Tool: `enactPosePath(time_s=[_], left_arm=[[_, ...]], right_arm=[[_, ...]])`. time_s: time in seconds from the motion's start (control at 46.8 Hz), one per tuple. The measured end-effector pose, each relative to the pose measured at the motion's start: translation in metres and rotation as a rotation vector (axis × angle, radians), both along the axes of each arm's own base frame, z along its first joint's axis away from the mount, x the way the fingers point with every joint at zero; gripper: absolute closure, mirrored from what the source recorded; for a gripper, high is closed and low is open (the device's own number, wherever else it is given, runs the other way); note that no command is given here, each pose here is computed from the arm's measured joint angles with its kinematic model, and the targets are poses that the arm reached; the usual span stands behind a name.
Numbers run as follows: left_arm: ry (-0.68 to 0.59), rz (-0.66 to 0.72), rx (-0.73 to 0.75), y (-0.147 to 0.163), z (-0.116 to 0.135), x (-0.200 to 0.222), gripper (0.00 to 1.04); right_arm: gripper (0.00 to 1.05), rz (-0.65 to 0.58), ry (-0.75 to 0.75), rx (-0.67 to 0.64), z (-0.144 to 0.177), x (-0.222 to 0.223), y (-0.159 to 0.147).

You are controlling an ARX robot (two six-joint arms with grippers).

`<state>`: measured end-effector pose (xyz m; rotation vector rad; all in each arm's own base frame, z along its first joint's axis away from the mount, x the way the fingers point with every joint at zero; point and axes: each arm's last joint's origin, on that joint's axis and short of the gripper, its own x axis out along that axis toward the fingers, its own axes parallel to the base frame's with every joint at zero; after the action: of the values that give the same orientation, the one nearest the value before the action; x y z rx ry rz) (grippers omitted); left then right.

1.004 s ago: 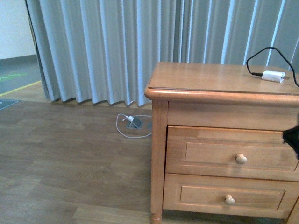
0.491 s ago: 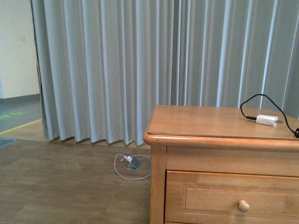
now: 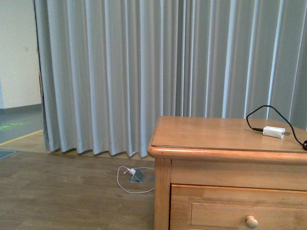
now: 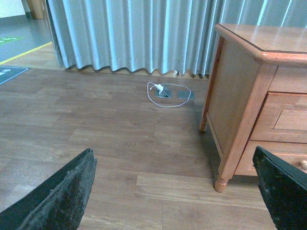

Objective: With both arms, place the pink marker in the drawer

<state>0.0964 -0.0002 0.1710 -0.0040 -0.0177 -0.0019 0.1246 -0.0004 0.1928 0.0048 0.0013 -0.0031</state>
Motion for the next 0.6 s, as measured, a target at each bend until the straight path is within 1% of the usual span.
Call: enactPosePath(time_s=[0.406,0.47,0.598], left_arm=[[0.0,0.0,0.0,0.0,0.0,0.0,0.06],[0.0,0.0,0.0,0.0,0.0,0.0,0.06],[0.0,0.0,0.0,0.0,0.0,0.0,0.06]], right_arm=[[1.03,0.0,-0.002,-0.001,-0.018,-0.013,0.0],[1.03,0.0,-0.006,-0.001,-0.025,-0.014,0.0],[1.03,0.0,-0.008,-0.001,-0.025,-0.016,0.0]])
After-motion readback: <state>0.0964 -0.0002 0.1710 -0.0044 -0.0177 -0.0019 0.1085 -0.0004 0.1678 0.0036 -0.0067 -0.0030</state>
